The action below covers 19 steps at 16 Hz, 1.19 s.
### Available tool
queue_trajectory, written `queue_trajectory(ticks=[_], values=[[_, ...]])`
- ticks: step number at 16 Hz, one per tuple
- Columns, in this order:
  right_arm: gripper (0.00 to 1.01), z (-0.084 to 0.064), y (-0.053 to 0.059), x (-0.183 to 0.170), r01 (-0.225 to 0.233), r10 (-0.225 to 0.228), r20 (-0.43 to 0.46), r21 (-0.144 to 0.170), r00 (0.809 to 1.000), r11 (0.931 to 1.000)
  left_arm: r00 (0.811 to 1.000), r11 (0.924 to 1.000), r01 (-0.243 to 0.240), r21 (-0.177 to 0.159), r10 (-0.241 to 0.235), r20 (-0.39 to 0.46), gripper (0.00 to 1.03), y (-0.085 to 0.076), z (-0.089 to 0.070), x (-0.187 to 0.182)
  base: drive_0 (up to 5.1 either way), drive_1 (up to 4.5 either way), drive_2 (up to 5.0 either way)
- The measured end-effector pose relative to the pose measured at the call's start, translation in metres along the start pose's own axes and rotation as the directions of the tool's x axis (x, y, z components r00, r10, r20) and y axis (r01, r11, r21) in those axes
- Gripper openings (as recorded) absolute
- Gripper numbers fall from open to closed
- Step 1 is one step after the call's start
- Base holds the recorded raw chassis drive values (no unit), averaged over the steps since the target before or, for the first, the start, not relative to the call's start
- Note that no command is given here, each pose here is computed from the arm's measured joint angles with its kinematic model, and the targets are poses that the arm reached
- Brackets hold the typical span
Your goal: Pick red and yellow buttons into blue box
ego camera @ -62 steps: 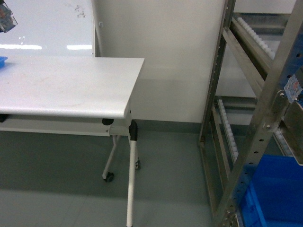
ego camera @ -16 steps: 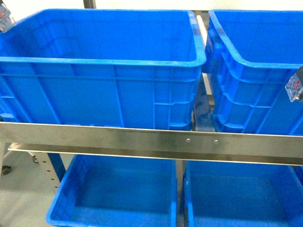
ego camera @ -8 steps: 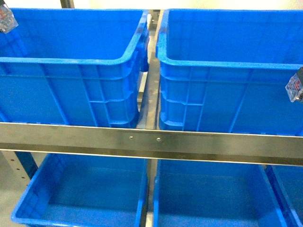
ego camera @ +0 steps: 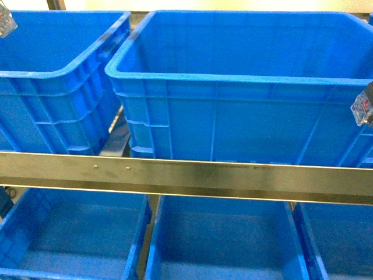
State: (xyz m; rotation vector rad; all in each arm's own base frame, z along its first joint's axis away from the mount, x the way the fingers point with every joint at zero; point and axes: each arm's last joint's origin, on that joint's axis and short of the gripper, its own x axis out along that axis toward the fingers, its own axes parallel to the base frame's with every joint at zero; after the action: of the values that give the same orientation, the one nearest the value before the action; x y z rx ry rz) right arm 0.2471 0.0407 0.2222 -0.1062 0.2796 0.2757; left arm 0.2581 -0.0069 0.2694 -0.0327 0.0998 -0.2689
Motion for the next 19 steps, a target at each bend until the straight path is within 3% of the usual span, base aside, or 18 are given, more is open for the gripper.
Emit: queue_trajectory(ticks=[5,12,13,19], values=[[0.25,0.0,-0.0015,-0.0001,0.009,-0.009,0.001,0.001,1.0,1.0,1.0,1.0,0.006,-0.001,-0.006,-0.003,0.24,-0.0008,-0.0003,0.0,4.9,-2.27,-2.3],[0.25,0.0,0.0013,-0.0001,-0.027,0.027,0.0,0.0,1.0,0.9996,1.0,1.0,0.0,0.0,0.0,-0.001,0.24,0.0001,-0.0001,-0.0002,2.7,1.83,-4.7],[0.25,0.0,0.0005,-0.0001,-0.016,0.016,0.0,0.0,1.0,0.9999,1.0,1.0,0.0,-0.001,0.0,-0.002,0.24,-0.0001,-0.0002,-0.0002,2.6,1.76,-4.9],[0.25,0.0001,0.0001,0.0,-0.001,0.001,0.001,0.0,1.0,1.0,1.0,1.0,0.005,-0.001,-0.005,-0.005,0.24,-0.0006,-0.001,0.0007,0.0,0.0,0.0]])
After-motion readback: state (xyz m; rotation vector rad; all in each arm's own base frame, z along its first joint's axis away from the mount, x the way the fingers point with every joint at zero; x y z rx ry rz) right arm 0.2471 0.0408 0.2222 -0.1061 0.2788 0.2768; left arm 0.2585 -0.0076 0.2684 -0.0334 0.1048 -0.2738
